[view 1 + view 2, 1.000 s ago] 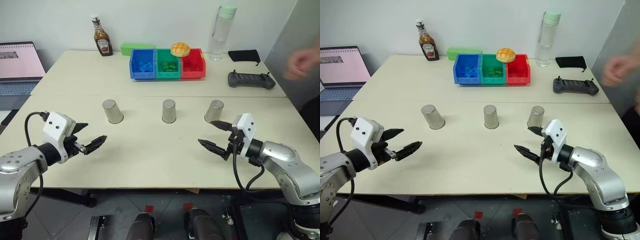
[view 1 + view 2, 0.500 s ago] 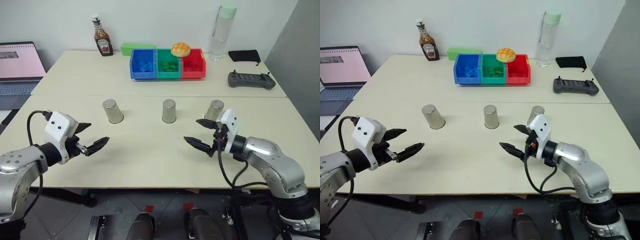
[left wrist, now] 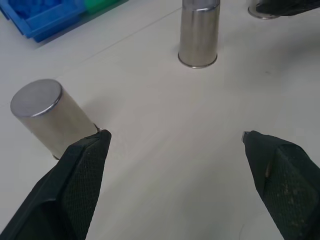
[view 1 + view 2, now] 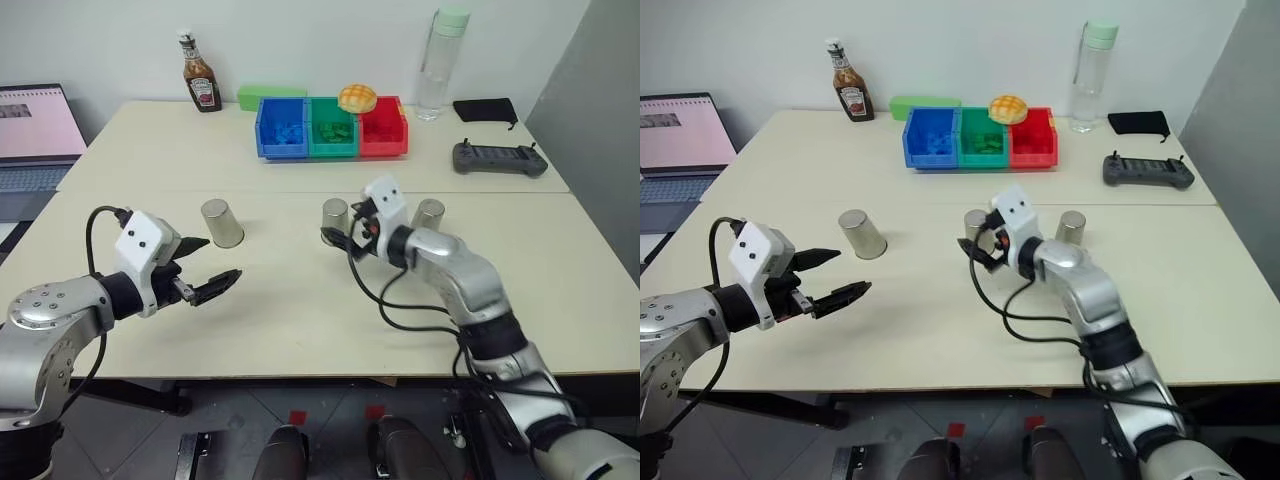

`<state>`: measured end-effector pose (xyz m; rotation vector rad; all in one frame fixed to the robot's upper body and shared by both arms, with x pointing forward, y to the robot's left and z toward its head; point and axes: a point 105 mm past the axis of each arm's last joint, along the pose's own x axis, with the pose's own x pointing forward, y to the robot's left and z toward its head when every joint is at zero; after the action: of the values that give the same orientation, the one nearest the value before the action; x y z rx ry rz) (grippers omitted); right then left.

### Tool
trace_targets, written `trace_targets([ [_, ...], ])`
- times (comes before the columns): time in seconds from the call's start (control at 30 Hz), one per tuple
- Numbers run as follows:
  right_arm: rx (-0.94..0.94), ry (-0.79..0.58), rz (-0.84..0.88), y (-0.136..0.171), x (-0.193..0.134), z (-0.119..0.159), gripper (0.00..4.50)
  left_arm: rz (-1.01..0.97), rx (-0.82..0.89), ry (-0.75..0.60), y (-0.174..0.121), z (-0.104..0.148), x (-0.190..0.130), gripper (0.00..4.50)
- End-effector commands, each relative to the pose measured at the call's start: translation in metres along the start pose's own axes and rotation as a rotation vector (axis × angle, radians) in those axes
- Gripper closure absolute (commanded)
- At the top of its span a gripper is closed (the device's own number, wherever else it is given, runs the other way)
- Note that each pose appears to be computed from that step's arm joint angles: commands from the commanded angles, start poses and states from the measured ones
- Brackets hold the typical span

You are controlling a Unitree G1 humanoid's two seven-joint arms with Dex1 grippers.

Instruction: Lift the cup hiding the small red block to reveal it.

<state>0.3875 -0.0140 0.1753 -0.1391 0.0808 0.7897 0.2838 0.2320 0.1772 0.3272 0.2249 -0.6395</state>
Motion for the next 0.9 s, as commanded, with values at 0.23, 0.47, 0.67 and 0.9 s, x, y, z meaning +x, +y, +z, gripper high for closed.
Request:
trace_targets([
  [0.23, 0.019, 0.000, -0.075, -0.018, 0.031, -0.001, 0.00, 0.008, 0.032, -0.015, 0.001, 0.009, -0.003, 0.03],
  [0.47, -0.005, 0.017, -0.089, -0.021, 0.042, -0.010, 0.18, 0.016, 0.028, -0.014, 0.000, 0.007, -0.003, 0.01],
  [0.67, -0.006, -0.006, -0.085, -0.019, 0.047, -0.008, 1.40, -0.029, -0.002, -0.029, -0.006, 0.006, -0.002, 0.00],
  [0.9, -0.008, -0.081, -0.082, -0.019, 0.047, 0.012, 1.90, -0.112, -0.010, -0.043, -0.018, 0.009, -0.001, 0.00],
])
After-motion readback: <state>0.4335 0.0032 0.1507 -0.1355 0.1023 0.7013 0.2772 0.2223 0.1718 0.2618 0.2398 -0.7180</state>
